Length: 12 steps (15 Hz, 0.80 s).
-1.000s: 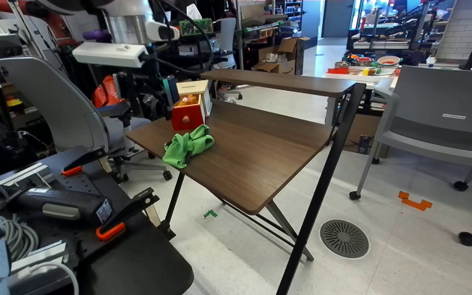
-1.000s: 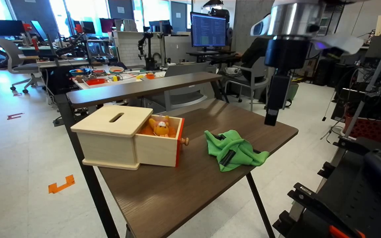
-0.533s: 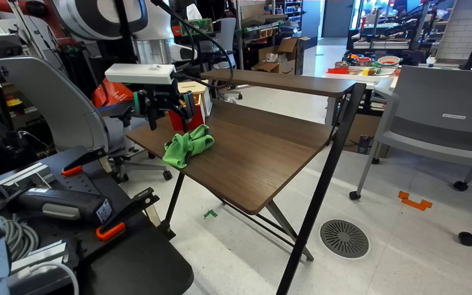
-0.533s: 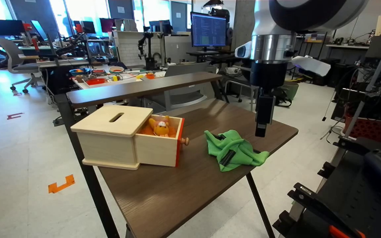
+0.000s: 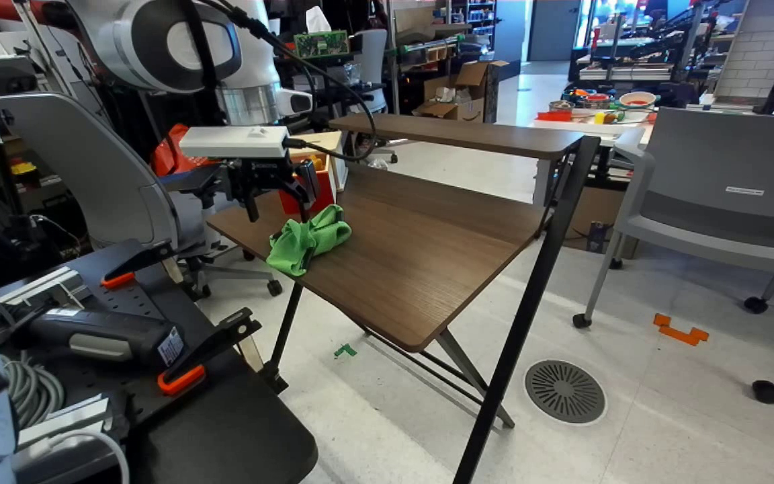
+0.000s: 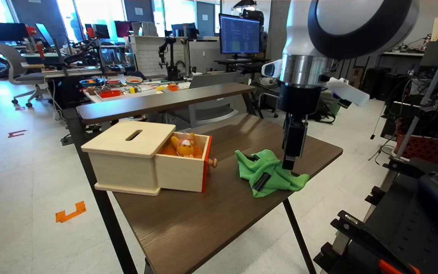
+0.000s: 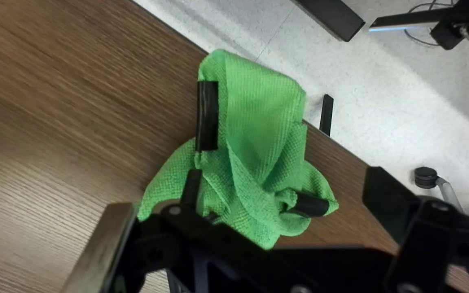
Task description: Move the green cloth to the right, then pick the stuffed animal in the drawer and put it on the table, the move the green cloth slightly up on the table
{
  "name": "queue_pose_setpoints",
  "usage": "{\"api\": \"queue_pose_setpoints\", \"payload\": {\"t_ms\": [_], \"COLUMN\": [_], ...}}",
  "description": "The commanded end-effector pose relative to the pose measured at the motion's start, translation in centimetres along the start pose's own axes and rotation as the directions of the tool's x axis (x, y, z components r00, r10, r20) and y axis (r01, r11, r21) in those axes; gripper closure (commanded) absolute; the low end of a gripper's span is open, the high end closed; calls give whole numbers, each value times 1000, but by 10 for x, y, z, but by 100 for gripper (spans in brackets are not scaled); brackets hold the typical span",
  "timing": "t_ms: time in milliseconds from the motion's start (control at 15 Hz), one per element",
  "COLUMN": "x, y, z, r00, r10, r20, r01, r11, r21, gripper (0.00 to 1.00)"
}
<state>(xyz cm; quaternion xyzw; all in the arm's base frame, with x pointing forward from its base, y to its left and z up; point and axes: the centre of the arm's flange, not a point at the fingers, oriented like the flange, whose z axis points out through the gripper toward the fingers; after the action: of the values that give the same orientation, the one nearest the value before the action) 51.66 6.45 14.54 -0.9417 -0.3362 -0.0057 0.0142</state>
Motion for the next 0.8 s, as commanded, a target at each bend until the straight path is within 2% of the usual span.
{"api": "queue_pose_setpoints", "payload": {"t_ms": [0,133,200,267,733], "x": [11,13,13,12,9], "y": [2,4,5,6,6], "z": [23,30,32,34,31], "r00": [998,997,997,996,995], "r10": [-15,-9,-9,-6,-8], "r20": [-63,-76,-82,-86,-104], "r01": [15,10,9,7,8], "r11": [1000,1000,1000,1000,1000], "r21": [3,8,9,5,1], "gripper": [0,0,25,26,82]}}
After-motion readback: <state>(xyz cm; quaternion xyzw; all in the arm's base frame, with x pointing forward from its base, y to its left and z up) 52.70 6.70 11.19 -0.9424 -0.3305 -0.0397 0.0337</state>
